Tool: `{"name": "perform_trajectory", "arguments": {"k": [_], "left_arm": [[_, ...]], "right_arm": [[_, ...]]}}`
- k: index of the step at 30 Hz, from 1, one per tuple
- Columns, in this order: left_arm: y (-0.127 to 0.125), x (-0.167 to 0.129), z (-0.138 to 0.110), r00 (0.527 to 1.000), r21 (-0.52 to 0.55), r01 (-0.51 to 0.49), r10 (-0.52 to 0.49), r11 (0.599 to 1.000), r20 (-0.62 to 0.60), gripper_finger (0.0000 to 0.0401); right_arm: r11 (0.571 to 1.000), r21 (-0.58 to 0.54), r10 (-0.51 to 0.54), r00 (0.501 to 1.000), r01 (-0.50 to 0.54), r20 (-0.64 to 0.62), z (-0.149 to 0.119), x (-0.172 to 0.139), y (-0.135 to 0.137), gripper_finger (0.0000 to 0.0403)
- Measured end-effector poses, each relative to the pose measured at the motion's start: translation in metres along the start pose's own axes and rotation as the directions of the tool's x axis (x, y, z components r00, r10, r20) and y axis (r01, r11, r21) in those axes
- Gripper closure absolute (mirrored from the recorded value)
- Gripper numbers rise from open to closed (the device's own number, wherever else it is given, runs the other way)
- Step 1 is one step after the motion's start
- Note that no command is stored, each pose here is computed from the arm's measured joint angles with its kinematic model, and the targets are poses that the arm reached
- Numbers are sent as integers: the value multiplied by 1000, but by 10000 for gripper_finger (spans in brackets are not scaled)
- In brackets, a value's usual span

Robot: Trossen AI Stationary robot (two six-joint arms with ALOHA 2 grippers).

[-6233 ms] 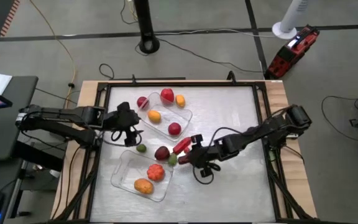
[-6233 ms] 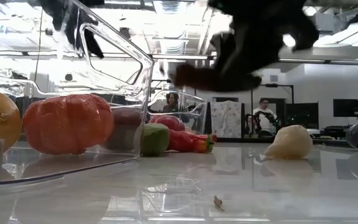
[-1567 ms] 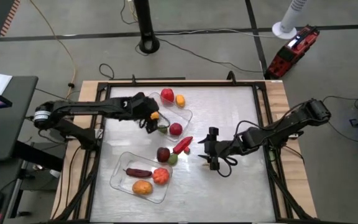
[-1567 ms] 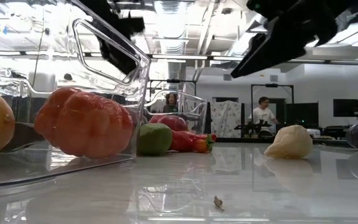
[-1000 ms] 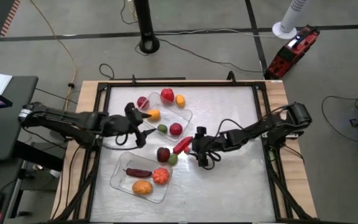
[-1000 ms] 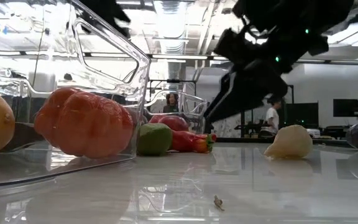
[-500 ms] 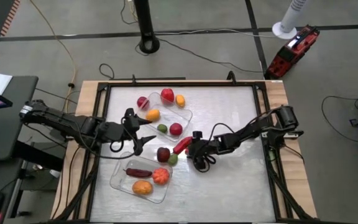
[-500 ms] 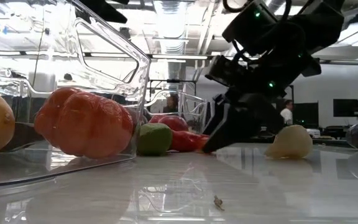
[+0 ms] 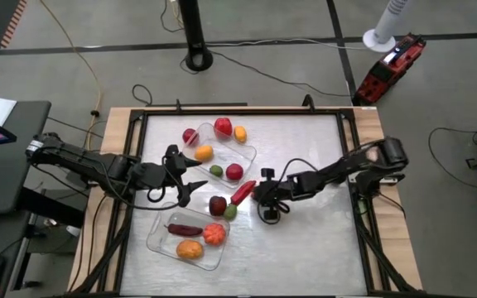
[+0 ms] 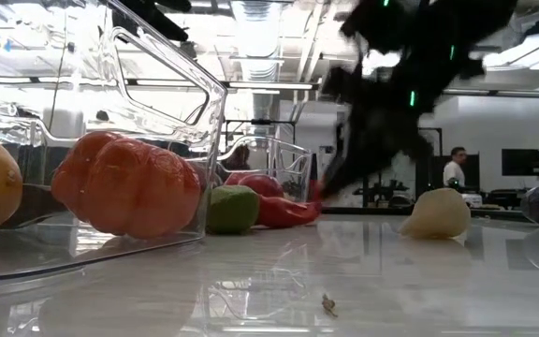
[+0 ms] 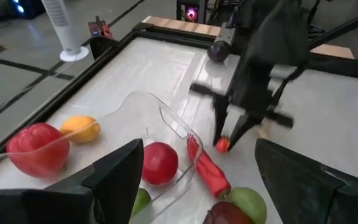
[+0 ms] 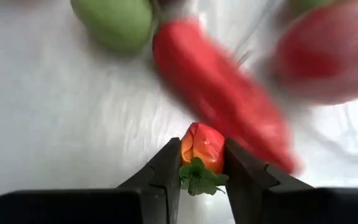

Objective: Sort produce into baskets
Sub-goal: Put the persimmon into the top transparent bin

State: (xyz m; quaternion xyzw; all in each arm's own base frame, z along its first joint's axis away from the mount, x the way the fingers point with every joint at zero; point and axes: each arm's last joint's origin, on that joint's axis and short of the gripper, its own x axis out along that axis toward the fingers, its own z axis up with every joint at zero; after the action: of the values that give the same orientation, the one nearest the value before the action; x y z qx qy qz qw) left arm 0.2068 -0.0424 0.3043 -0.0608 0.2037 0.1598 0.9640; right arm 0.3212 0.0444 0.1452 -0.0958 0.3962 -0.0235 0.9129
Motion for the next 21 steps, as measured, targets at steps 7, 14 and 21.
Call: {"name": "perform_trajectory", "arguments": {"k": [7,14,21], "left_arm": [[1,3,-1,997,56,-64,62,996,40,107],[2,19,-31,994,119,-61,49,991,100,107],[3,-4,-21,981,131,-3,-22,991,195,107]], "right_arm": [[995,46,-91,987,85,135,33,-49,-2,266],[985,75,-173,925,157,339,55,-50,-32,265],[993,116,-49,912,2,408,69,-47,-55,264]]}}
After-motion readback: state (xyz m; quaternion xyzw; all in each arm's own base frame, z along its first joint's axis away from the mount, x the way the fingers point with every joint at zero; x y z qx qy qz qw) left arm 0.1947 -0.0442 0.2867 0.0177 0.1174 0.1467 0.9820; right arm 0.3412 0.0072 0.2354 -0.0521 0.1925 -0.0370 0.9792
